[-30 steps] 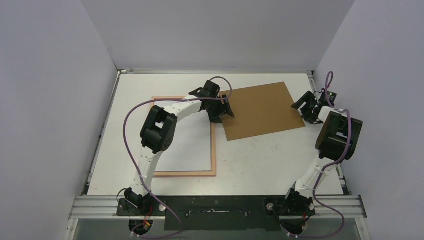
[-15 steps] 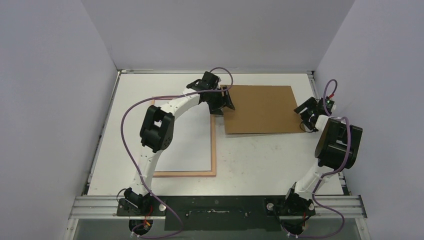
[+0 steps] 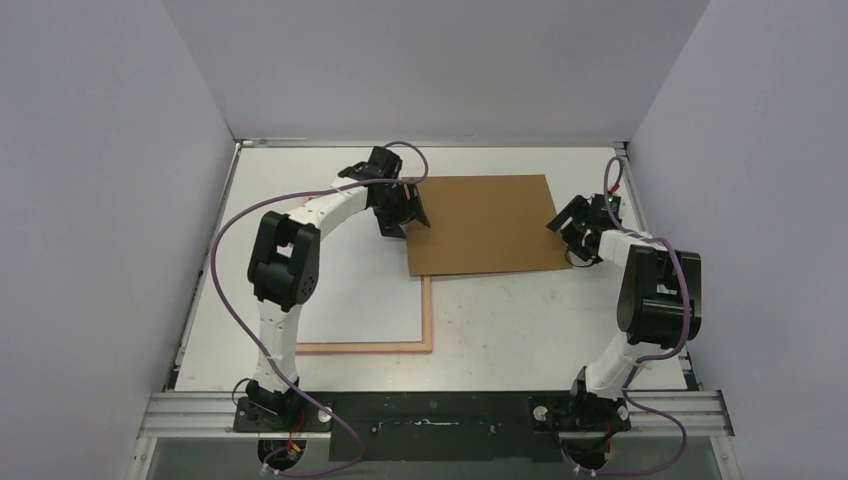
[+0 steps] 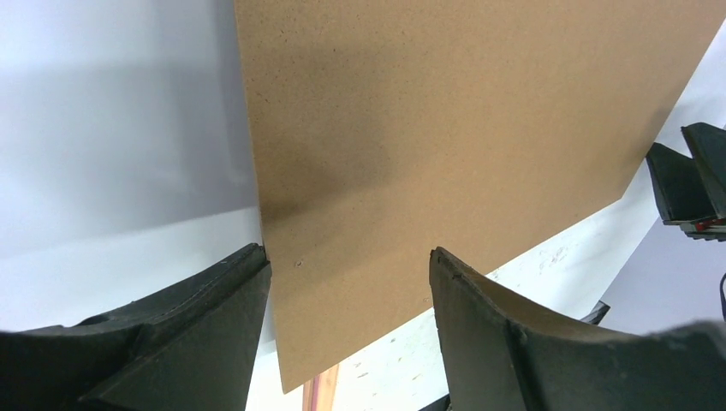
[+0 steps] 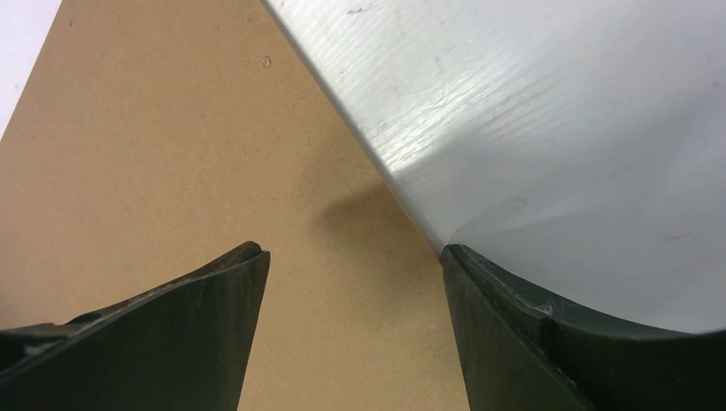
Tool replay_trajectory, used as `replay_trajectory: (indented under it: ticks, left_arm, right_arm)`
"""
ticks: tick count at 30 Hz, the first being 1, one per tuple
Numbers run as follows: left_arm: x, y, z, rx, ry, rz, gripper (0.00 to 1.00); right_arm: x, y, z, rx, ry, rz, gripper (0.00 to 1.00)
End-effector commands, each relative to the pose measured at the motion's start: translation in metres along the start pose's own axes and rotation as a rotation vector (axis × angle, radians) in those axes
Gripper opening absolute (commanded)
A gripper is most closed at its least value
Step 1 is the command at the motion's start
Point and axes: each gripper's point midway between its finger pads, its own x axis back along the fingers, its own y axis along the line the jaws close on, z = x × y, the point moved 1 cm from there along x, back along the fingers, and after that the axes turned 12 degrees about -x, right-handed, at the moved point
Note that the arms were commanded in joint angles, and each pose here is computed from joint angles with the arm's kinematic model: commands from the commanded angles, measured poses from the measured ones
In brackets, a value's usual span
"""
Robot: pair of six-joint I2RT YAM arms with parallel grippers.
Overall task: Put the photo into the frame
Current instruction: Move the photo frame item to the center of the board, then turn over the photo frame item at the center of the board.
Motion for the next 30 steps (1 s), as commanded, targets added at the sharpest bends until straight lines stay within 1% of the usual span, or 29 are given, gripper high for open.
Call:
replay_trajectory:
  ticks: [1, 4, 6, 8, 10, 12, 16, 20, 24, 27, 30]
  left_arm:
    - [0.045, -0.064, -0.016, -0.101, -0.097, 0.236, 0.65]
    - [0.047, -0.051, -0.016, -0.112, -0.095, 0.186, 0.65]
    - [0.046, -0.035, -0.016, -0.121, -0.099, 0.119, 0.66]
    - [0.044, -0.017, -0.013, -0.123, -0.093, 0.05, 0.68]
    - [0.041, -0.002, -0.009, -0.117, -0.075, 0.017, 0.7]
    - [0.037, 0.008, -0.004, -0.124, -0.068, -0.011, 0.72]
    - [0.03, 0.02, 0.008, -0.129, -0.039, -0.029, 0.75]
    - [0.029, 0.021, 0.014, -0.118, -0.025, -0.018, 0.75]
    - [0.031, 0.031, 0.017, -0.107, -0.014, -0.05, 0.75]
    - [0.032, 0.029, 0.02, -0.102, -0.001, -0.016, 0.75]
    - [0.037, 0.031, 0.023, -0.114, 0.007, -0.018, 0.75]
  right_arm:
    - [0.017, -0.006, 0.084, -0.076, 0.308, 0.038, 0.74]
    - [0.021, -0.008, 0.079, -0.029, 0.292, 0.055, 0.74]
    - [0.026, -0.005, 0.07, 0.02, 0.262, 0.061, 0.75]
    - [0.031, -0.002, 0.06, 0.056, 0.219, 0.067, 0.75]
    - [0.036, 0.0, 0.051, 0.082, 0.177, 0.071, 0.76]
    - [0.036, 0.0, 0.05, 0.097, 0.174, 0.075, 0.77]
    - [0.031, -0.011, 0.059, 0.115, 0.206, 0.112, 0.76]
    - [0.03, -0.017, 0.063, 0.122, 0.213, 0.124, 0.76]
    - [0.031, -0.021, 0.065, 0.139, 0.222, 0.133, 0.76]
    - [0.031, -0.023, 0.066, 0.145, 0.228, 0.14, 0.76]
    - [0.032, -0.025, 0.067, 0.148, 0.231, 0.145, 0.76]
